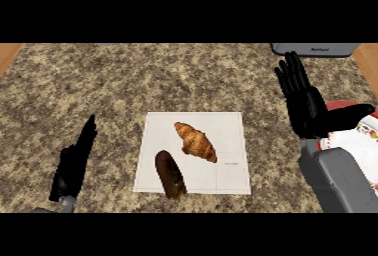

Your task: Pick the croissant from the placemat and place it in the plate

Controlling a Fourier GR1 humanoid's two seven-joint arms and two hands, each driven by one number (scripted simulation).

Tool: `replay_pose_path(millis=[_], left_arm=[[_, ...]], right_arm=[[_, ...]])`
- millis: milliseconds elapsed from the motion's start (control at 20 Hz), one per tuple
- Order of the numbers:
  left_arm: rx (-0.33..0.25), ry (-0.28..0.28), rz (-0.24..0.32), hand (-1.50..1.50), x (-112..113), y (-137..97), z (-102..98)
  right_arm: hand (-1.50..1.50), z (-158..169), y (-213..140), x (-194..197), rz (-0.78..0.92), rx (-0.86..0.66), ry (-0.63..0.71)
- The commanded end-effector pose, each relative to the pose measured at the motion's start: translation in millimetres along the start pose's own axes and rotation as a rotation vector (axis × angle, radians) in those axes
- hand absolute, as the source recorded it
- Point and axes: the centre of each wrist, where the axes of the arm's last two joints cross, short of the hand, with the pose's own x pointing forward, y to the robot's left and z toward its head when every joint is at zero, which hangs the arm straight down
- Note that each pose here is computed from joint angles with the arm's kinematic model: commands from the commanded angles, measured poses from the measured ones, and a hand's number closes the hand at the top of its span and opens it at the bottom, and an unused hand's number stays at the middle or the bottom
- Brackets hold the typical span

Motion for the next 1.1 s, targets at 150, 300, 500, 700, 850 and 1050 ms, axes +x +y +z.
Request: replay_pose_path(millis=[150,300,500,700,850,1050], left_arm=[[-0.073,-0.115,0.047,0.0,33.9,-4.1,-15.1],[-0.109,-0.097,0.059,0.0,31.6,-11.6,-11.9],[-0.123,-0.108,0.117,0.0,52.4,9.9,-34.9],[-0.152,-0.115,0.127,0.0,52.6,5.4,-40.0],[-0.138,-0.108,0.132,0.0,49.8,12.8,-44.3],[-0.129,-0.103,0.125,0.0,34.3,11.7,-44.7]], right_arm=[[1.5,-24.6,75.5,15.0,-0.037,0.669,0.04],[1.5,-49.2,75.2,87.3,0.408,0.826,-0.301],[-1.5,-41.7,63.3,-20.3,-0.029,0.821,-0.074],[-1.5,-54.5,56.9,-25.1,0.033,1.097,-0.076],[-1.5,-76.4,31.9,-6.9,0.176,1.189,-0.111],[-1.5,-79.3,46.5,-22.1,0.295,1.288,-0.137]])
